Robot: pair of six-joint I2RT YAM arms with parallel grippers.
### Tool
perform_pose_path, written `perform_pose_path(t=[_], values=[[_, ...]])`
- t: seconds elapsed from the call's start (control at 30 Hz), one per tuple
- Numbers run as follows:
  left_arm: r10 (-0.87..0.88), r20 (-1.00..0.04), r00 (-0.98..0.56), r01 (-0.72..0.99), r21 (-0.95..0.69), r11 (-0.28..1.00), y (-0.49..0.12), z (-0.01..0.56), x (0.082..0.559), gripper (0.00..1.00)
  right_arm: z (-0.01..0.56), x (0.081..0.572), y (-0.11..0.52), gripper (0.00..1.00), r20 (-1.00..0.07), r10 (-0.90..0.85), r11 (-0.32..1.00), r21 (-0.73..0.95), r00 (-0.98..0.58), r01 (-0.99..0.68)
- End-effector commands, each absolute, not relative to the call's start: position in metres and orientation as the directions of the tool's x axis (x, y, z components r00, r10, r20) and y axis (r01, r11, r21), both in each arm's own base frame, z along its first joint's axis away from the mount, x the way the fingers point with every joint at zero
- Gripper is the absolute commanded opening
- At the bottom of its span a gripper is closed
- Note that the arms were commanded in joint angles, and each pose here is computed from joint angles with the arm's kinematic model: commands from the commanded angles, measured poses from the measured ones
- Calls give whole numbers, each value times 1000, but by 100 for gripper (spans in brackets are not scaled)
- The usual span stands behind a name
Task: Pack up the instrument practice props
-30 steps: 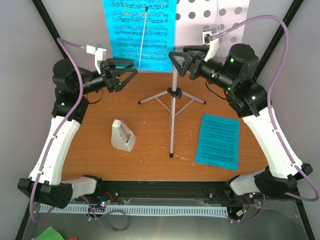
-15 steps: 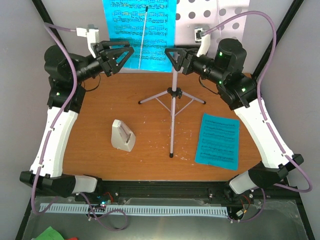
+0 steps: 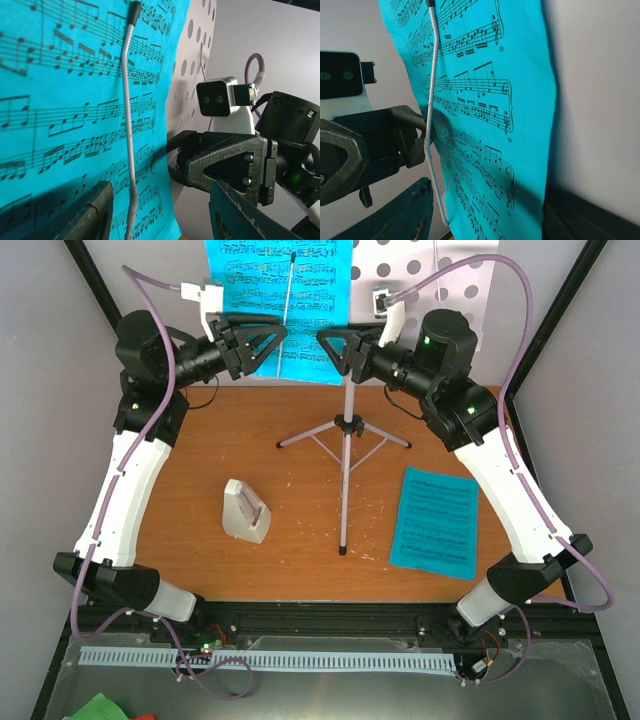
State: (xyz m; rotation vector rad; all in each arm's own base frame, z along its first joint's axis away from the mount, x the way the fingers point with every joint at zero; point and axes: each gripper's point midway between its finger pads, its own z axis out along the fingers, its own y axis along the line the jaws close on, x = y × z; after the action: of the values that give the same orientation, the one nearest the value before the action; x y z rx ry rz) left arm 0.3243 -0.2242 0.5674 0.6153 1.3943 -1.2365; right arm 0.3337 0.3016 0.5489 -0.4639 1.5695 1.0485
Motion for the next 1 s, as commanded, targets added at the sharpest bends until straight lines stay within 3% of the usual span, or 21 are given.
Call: perform_pose_path(t=[0.0, 0.43, 0.67, 0.87, 0.97], values=[[-272, -941, -202, 913, -281, 297, -231, 589, 316, 52, 571, 334, 302, 52, -940, 269, 526, 325, -208, -786], [-278, -942, -188, 914, -271, 300, -245, 596, 323, 44, 593, 337, 315, 35, -948, 286, 480, 271, -143, -835], [-274, -944, -183, 915, -265, 303, -247, 594, 326, 23, 595, 339, 314, 4, -949, 291, 492, 256, -120, -832], [-264, -945, -191, 908, -273, 318, -246, 590, 328, 4, 598, 340, 310, 3, -950, 294, 512, 247, -103, -822], [-261, -948, -182, 909, -263, 322, -246, 589, 328, 0, 598, 342, 308, 3, -951, 294, 524, 242, -94, -816]])
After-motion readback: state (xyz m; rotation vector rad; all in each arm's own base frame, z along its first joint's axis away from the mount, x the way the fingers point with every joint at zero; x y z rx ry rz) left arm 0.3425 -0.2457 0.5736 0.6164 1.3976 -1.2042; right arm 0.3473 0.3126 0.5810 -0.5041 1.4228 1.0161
